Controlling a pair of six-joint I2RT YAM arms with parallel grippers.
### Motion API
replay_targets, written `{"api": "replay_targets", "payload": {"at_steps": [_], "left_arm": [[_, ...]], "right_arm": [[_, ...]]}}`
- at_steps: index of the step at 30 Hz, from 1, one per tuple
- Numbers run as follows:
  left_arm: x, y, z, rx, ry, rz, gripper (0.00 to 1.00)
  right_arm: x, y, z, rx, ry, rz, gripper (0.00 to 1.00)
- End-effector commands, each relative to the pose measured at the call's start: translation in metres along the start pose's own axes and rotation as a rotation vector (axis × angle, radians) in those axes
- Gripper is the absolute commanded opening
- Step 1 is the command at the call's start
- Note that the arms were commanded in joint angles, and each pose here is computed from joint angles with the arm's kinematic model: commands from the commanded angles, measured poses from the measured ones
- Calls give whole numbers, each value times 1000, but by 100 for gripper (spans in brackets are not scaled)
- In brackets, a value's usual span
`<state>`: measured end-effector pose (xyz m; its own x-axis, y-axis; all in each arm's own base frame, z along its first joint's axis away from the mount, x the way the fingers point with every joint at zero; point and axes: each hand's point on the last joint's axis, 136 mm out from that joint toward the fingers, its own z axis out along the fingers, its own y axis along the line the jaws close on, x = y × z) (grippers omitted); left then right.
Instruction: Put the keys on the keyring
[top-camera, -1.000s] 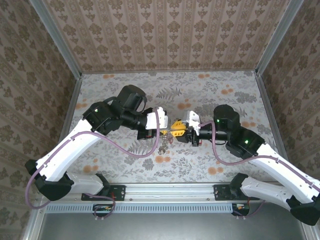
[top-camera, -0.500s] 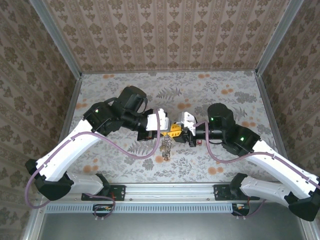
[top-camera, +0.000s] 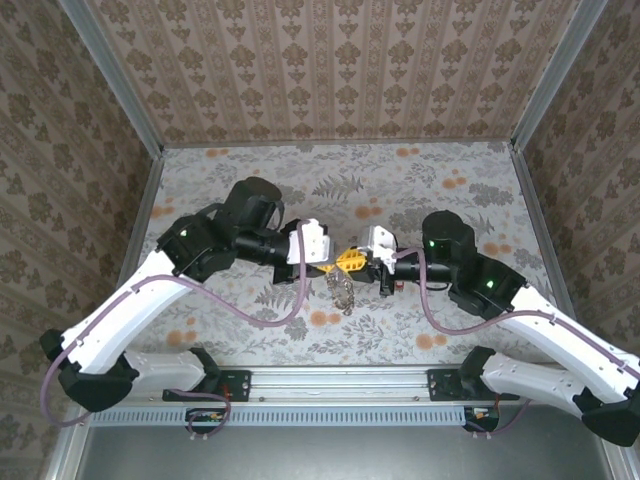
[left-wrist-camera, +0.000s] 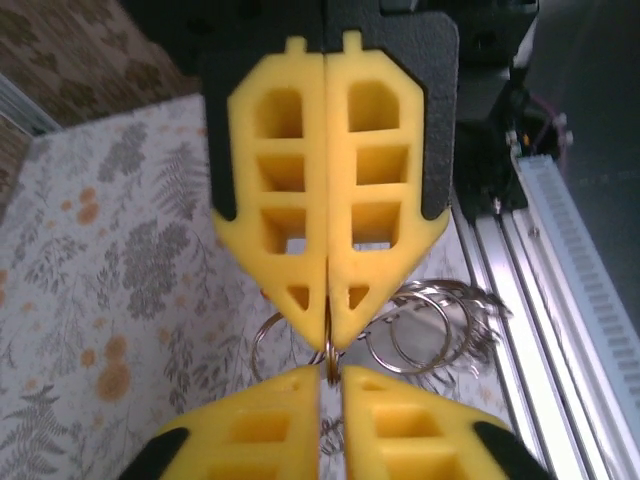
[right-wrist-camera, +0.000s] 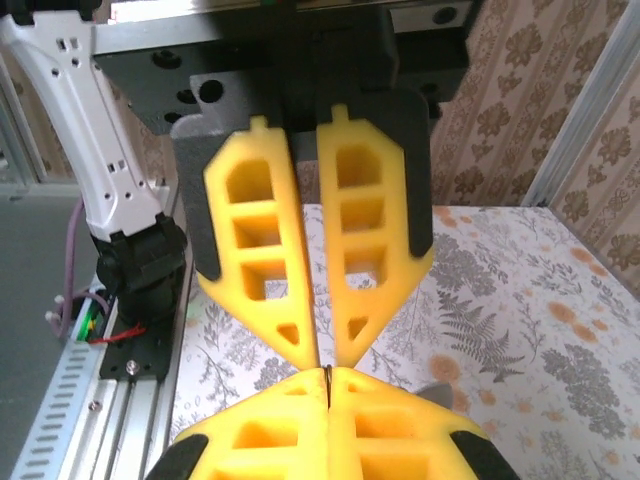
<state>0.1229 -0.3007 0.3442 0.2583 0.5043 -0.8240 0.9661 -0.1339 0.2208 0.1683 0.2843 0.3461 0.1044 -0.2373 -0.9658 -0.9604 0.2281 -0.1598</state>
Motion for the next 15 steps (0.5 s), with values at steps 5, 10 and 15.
{"api": "replay_targets", "payload": {"at_steps": [5,10,15], "left_arm": [[-29,3,-12,-6,-307,-56,18],[-27,4,-8,4,-330,-76,20],[-31,3,-11,11,-368,-73,12]], "right_arm": [[-43,-1,-10,-48,-256,91,0],[-51,-2,-11,-68,-329,128,0],[-53,-2,-12,-75,-359,147,0]]}}
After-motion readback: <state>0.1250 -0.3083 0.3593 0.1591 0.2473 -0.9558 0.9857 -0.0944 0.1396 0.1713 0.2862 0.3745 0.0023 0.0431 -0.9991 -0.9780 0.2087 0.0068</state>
